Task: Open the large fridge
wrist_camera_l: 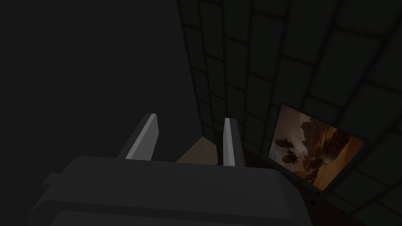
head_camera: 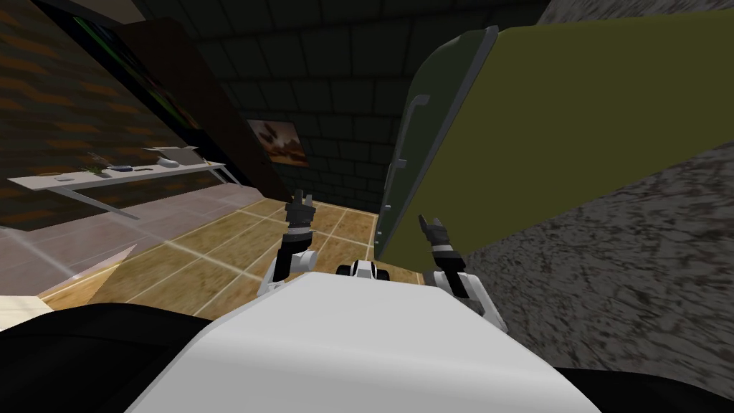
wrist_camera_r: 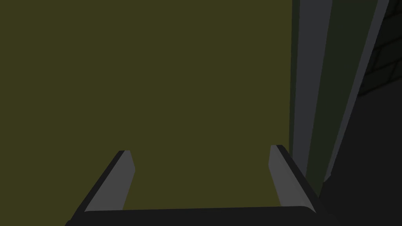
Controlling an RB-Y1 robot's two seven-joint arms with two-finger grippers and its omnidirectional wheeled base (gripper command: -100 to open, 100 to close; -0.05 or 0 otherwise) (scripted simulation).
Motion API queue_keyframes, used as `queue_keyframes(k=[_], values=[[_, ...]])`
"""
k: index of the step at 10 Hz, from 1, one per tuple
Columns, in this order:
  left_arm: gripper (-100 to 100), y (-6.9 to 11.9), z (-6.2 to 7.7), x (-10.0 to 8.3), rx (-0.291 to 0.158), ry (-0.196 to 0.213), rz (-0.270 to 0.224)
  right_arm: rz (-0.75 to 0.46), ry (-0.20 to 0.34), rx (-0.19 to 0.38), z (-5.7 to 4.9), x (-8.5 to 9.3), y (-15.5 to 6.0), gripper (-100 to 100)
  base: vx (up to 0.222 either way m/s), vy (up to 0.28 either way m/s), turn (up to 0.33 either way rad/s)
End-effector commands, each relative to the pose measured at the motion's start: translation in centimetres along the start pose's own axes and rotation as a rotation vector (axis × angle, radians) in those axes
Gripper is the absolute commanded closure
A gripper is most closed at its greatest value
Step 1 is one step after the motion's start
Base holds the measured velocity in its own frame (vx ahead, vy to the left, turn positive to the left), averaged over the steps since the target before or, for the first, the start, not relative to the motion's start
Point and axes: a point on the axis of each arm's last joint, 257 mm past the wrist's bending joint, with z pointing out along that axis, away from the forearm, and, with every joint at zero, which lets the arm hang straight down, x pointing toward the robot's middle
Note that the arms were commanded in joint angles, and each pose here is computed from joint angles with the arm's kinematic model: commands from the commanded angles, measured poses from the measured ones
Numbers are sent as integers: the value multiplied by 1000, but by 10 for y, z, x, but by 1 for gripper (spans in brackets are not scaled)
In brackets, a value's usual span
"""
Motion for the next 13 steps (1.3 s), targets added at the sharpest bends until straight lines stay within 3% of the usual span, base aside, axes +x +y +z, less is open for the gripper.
queue_keyframes(k=[1, 10, 13], values=[[0, 0, 0, 0, 0, 0, 0, -117, 23, 10, 1, 6, -7, -100, -6, 66, -6], [0, 0, 0, 0, 0, 0, 0, -651, 139, 55, 8, 31, -51, -100, 0, 82, 10], [0, 0, 0, 0, 0, 0, 0, -771, 161, 56, 10, 35, -58, -100, 0, 74, 24]])
